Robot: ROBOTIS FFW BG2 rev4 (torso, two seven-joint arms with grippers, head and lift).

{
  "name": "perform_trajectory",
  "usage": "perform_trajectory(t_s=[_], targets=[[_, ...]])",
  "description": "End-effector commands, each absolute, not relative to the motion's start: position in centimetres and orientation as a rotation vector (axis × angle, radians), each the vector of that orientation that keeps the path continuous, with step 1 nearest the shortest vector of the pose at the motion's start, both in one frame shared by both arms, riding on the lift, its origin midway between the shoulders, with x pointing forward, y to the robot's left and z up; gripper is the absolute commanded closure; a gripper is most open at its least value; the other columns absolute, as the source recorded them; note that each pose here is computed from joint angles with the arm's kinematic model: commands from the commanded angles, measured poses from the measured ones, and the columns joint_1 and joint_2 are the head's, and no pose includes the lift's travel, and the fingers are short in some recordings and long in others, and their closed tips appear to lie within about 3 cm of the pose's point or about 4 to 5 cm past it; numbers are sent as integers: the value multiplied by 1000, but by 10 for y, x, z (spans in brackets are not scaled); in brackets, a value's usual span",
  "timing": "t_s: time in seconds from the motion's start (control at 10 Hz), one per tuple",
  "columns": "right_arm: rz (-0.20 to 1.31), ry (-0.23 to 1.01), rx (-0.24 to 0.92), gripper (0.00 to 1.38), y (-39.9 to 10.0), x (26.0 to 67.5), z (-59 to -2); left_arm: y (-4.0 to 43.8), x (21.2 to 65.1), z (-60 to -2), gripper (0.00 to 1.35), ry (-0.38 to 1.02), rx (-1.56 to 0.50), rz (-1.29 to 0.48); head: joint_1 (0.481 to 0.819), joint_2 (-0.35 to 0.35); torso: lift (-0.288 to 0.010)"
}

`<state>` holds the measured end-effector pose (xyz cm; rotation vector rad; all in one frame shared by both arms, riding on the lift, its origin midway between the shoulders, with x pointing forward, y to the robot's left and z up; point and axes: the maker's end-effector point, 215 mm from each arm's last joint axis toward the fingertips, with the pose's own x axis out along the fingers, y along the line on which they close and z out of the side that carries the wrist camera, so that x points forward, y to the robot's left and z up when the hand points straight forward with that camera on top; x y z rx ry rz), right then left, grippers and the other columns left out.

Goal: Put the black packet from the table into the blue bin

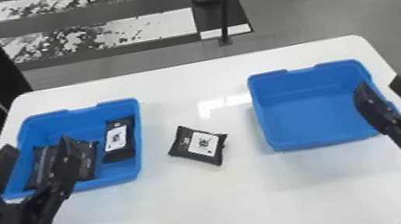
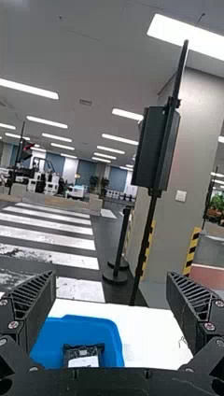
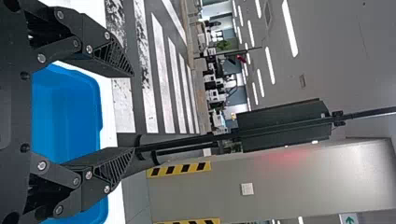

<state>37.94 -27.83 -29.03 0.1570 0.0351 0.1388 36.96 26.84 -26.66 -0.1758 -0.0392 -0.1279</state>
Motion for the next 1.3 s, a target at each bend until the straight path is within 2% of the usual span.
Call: perform_trajectory(t_s=[0.0, 0.5, 0.8, 1.2], targets=[[139, 34, 158, 502, -278, 379, -290, 268, 370, -266, 157, -41, -177, -129, 695, -15, -110], [139, 34, 158, 504, -278, 379, -290, 245, 379, -273, 156, -32, -206, -178, 695, -33, -110], [138, 36, 159, 502, -279, 381, -292, 195, 403, -288, 151, -19, -214, -298, 695, -79, -110], [137, 33, 154, 502, -279, 384, -292, 139, 445, -356, 151, 143, -146, -464, 695, -163, -110]])
